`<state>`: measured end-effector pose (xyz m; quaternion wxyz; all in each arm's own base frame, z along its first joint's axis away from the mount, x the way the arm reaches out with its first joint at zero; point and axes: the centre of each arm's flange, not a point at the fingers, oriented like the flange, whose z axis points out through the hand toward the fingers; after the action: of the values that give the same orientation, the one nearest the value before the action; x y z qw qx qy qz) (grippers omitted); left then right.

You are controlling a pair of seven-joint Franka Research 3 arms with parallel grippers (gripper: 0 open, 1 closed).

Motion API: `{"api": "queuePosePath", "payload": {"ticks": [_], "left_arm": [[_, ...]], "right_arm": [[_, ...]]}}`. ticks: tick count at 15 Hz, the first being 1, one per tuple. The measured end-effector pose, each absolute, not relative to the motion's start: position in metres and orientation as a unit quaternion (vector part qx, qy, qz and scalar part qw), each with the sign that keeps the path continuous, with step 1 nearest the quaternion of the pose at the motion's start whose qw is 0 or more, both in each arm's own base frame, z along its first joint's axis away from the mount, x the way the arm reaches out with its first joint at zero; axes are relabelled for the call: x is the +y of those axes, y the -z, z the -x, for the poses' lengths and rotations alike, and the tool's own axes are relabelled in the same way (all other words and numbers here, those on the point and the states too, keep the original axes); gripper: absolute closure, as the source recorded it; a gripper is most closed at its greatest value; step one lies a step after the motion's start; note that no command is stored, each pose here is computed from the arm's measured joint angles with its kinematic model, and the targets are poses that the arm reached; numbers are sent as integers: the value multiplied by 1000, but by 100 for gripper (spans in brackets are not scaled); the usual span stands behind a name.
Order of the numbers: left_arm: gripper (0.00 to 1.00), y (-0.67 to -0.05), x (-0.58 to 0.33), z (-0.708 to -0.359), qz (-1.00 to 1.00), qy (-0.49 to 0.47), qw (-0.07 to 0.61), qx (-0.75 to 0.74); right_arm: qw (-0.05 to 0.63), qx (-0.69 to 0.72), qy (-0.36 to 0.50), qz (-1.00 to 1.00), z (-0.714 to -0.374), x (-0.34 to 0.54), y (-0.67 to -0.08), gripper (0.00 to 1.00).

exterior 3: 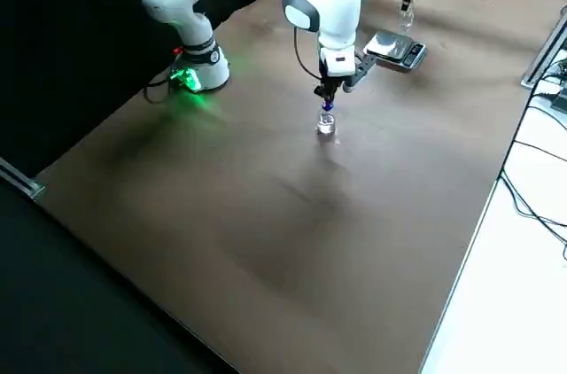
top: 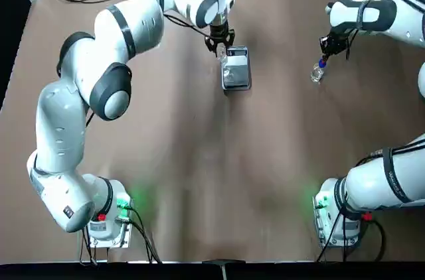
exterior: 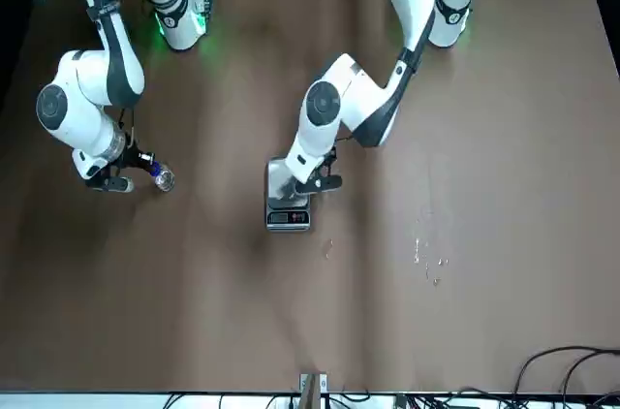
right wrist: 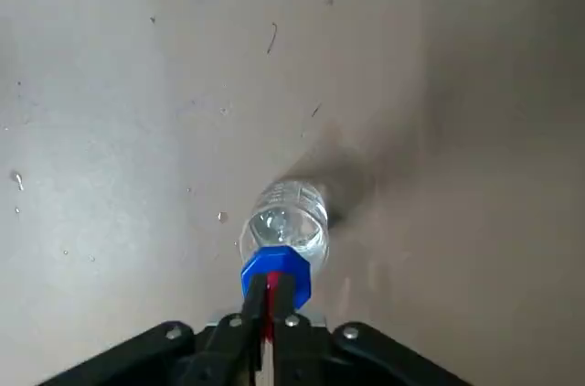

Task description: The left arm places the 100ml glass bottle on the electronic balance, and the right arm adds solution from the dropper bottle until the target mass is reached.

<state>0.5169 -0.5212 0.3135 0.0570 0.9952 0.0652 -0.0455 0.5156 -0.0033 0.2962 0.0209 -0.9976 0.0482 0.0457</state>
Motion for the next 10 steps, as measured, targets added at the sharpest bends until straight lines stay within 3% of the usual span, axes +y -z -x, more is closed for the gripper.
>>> {"api": "queuePosePath", "payload": {"ticks": [10], "left_arm": [[52,-298,-560,-499,-993,22,87,83]], "right_arm": [[21,48,-45,998,-516,-3,-296,92]]}}
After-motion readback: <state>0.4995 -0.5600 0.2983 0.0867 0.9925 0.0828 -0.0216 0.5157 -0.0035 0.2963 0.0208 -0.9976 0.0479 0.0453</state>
